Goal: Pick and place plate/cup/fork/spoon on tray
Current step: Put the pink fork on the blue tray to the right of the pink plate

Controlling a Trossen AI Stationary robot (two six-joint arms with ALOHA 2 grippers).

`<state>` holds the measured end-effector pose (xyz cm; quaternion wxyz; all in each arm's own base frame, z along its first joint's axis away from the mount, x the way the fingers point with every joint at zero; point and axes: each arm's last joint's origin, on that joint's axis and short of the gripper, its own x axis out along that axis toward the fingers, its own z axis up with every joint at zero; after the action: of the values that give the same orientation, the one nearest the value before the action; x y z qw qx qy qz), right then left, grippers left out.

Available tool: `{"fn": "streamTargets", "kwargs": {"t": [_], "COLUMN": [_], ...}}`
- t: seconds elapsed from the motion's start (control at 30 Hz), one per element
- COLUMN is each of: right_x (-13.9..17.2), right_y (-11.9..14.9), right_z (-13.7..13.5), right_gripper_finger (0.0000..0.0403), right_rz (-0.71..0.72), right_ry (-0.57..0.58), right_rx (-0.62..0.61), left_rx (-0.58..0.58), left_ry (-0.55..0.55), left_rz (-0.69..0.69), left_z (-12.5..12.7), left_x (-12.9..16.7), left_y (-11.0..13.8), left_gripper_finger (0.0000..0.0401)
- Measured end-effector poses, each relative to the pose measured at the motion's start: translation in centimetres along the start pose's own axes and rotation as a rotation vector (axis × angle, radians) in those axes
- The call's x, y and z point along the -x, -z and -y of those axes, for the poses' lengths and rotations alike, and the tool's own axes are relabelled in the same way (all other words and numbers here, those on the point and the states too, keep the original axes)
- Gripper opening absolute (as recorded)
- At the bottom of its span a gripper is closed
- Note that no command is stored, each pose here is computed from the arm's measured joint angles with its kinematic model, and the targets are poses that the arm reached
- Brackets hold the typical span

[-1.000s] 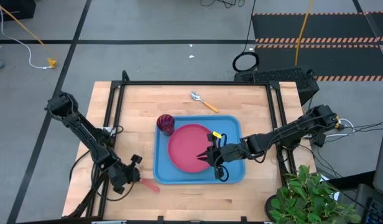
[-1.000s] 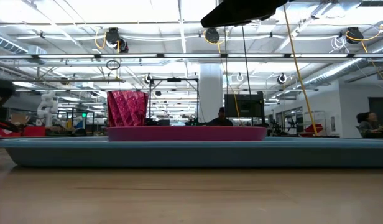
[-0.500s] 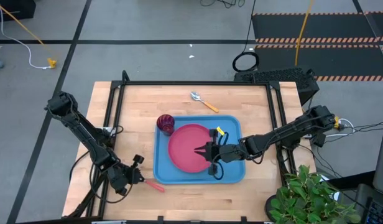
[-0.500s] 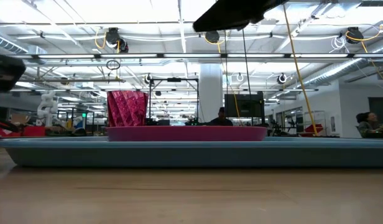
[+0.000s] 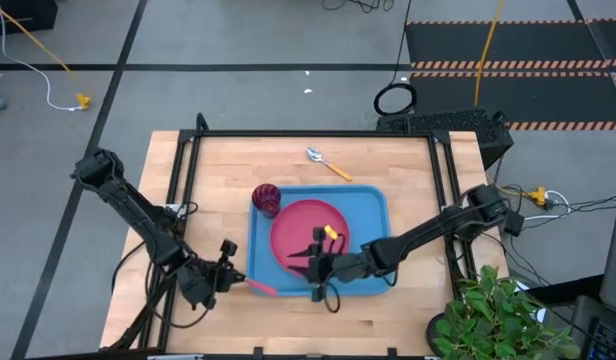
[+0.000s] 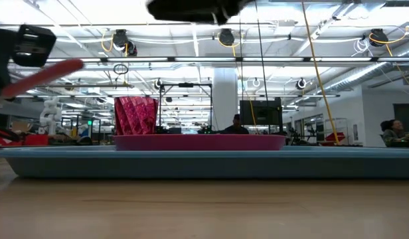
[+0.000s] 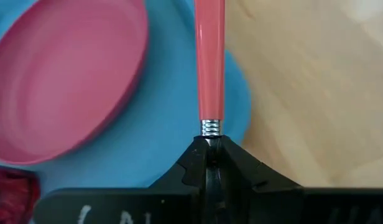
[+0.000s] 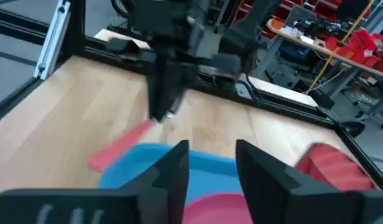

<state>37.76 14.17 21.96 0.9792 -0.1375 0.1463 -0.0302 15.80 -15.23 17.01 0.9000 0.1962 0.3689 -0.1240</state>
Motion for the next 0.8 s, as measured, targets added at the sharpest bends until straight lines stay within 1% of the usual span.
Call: {"fn": "streamTargets", "kwargs": {"t": [0.17, 0.23, 0.3, 0.43, 0.63, 0.7, 0.8], "right_x": [-1.3, -1.6, -1.8, -2.0, -2.4, -2.5, -2.5], "right_y": [-0.7, -0.8, -0.6, -0.1, 0.6, 1.0, 1.2], "right_z": [-1.0, -1.2, -1.2, -0.8, 0.1, 0.4, 0.5], "right_gripper_finger": [0.0165, 0.0173, 0.0177, 0.0179, 0.0183, 0.0188, 0.0196], "right_rz": [-0.059, -0.065, -0.077, -0.106, -0.172, -0.205, -0.221], "right_ry": [-0.022, -0.022, -0.019, -0.010, 0.008, -0.006, -0.006], "right_rx": [0.023, -0.003, -0.024, -0.027, -0.077, -0.086, -0.084], "left_rx": [-0.020, -0.015, -0.014, -0.015, -0.013, -0.009, 0.001], "left_ry": [-0.073, -0.093, -0.111, -0.147, -0.220, -0.236, -0.248], "left_rz": [-0.023, -0.024, -0.016, -0.011, -0.019, -0.011, -0.014], "left_z": [-1.6, -2.2, -2.8, -3.9, -5.6, -6.0, -6.5], "left_x": [-0.7, -0.9, -1.2, -1.5, -0.9, -0.7, -0.6], "left_y": [-0.1, -0.2, -0.4, -0.8, -2.8, -3.4, -3.8], "left_gripper_finger": [0.0031, 0.0031, 0.0031, 0.0031, 0.0031, 0.0031, 0.0031]}}
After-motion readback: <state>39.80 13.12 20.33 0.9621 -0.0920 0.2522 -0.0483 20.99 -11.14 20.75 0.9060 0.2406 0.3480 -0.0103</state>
